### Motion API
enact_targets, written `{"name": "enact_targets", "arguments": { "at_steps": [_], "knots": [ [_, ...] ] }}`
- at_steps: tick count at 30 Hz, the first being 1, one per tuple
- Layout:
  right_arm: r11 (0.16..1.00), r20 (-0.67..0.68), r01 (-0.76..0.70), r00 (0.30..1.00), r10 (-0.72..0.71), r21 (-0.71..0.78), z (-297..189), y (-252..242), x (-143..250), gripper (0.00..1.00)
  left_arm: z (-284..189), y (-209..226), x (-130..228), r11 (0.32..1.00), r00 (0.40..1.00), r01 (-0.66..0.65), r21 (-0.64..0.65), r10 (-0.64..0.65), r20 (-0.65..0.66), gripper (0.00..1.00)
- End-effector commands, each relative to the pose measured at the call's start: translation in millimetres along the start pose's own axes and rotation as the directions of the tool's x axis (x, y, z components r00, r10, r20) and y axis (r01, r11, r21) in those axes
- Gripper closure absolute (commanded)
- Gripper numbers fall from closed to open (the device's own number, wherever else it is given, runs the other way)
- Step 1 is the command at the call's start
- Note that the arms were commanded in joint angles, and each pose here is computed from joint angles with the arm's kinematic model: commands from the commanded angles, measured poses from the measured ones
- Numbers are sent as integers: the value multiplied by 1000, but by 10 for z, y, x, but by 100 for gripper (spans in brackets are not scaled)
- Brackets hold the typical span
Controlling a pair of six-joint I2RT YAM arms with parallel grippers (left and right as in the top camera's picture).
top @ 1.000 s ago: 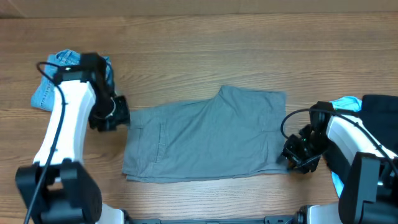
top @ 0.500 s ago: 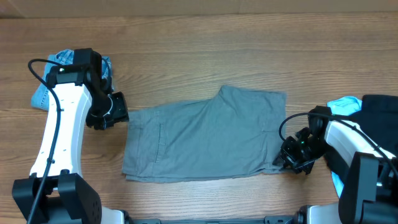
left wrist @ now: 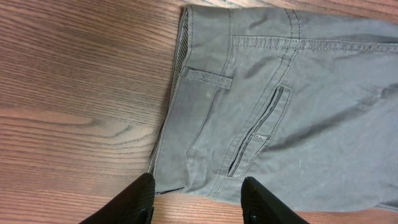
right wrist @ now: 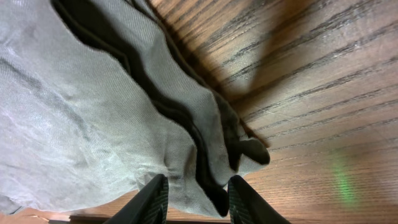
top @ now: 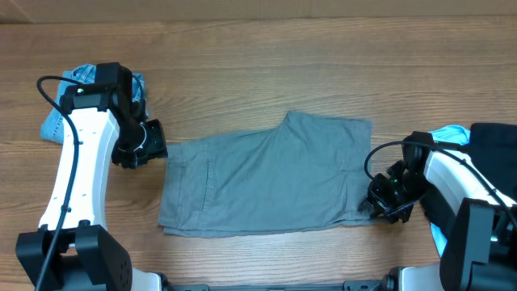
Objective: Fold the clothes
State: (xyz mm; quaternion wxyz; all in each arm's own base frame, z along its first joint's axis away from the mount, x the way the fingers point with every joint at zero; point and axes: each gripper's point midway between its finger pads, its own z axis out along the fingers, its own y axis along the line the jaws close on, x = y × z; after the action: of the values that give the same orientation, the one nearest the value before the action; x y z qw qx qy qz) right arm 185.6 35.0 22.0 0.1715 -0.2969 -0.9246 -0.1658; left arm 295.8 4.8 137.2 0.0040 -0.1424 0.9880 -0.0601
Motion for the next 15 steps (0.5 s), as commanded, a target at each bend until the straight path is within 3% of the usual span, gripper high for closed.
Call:
{"name": "enact_targets", "arguments": {
  "at_steps": [1, 4, 8, 10, 13, 15],
  "knots": [
    [1000, 39, 19, 999, -19, -8, -79, 40, -67, 66, -38, -32, -31, 1000, 1000, -27, 12, 27, 17, 51],
    [1000, 32, 19, 999, -18, -17, -79, 54, -53, 83, -38, -32, -32, 1000, 999, -27, 12, 27, 17, 51],
    [999, 25, 39, 999, -38, -35, -99, 84, -40, 94, -38, -32, -31, 1000, 999, -27, 12, 27, 17, 50],
    [997, 28, 62, 998, -61, -36, -158, 97, -53, 94, -38, -30, -23, 999, 999, -31, 11, 31, 14, 51],
    [997, 54, 75, 996, -74, -35, -319, 127, -123, 82, -38, -29, -23, 999, 999, -46, 10, 46, 14, 51],
    [996, 67, 77, 995, -74, -34, -389, 149, -154, 86, -38, -29, -23, 999, 999, -46, 10, 46, 14, 51]
  ]
}}
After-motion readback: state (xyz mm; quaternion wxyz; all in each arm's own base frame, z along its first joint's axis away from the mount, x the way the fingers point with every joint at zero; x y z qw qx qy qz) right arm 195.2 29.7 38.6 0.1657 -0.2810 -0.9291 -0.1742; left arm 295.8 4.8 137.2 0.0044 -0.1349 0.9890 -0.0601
